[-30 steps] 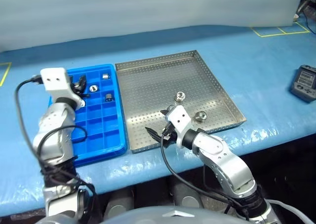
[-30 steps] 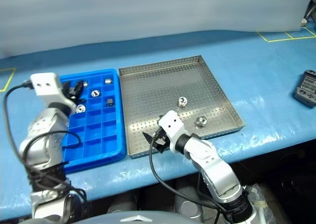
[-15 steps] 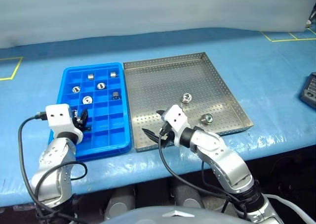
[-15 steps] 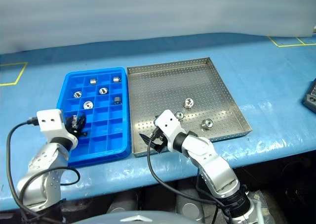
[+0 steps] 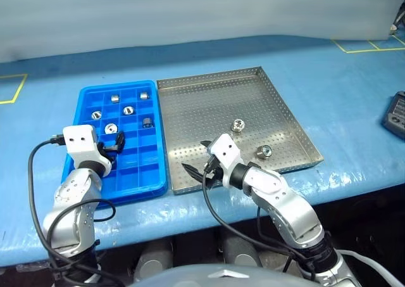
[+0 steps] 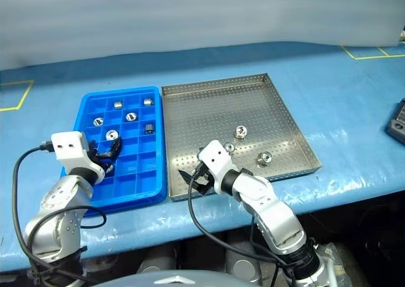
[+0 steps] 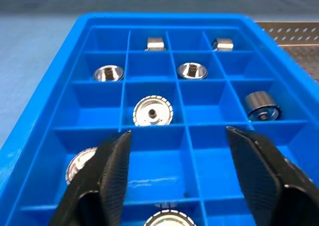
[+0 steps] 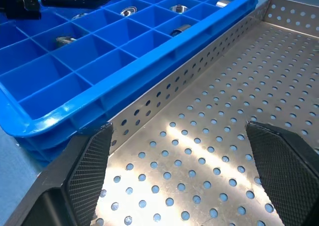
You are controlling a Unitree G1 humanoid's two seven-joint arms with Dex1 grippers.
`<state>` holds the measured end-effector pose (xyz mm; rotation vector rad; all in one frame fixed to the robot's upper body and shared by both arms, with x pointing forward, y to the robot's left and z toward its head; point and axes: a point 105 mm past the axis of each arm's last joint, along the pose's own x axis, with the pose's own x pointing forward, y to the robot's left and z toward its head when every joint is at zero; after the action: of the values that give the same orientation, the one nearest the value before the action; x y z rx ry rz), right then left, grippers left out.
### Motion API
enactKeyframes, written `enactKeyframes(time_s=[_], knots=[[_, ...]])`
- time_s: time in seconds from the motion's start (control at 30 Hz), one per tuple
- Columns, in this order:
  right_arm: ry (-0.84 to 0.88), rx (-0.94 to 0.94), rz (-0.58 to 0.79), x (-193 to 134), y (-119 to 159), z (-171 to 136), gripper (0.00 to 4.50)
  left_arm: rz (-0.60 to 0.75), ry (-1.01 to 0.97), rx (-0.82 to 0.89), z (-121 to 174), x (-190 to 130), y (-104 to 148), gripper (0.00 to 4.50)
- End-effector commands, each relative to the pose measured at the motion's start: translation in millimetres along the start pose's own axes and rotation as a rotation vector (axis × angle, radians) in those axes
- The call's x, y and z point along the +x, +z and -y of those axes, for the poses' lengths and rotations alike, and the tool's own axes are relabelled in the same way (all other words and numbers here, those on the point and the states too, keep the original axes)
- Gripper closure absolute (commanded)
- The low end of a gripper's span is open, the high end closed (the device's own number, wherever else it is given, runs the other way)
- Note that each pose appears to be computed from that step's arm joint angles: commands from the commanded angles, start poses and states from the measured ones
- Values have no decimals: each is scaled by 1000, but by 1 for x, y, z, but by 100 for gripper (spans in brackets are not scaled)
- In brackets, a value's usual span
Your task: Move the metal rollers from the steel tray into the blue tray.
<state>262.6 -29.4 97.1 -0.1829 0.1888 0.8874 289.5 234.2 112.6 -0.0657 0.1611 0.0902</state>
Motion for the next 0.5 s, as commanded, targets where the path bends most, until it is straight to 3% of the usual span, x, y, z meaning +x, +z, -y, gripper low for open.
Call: enactKeyframes(time_s=[0.03,0.23,0.37,0.5], knots=[[-32,-15,52,-6,13,3,0,93,-86,42,17,3,28,2],[-105,-12,35,-19,8,16,0,125,-455,151,80,8,40,2],[-176,-12,9,-37,1,29,0,-2,-719,249,121,8,14,2],[-235,-14,-56,-58,-13,37,0,-147,-896,331,143,8,-16,2]])
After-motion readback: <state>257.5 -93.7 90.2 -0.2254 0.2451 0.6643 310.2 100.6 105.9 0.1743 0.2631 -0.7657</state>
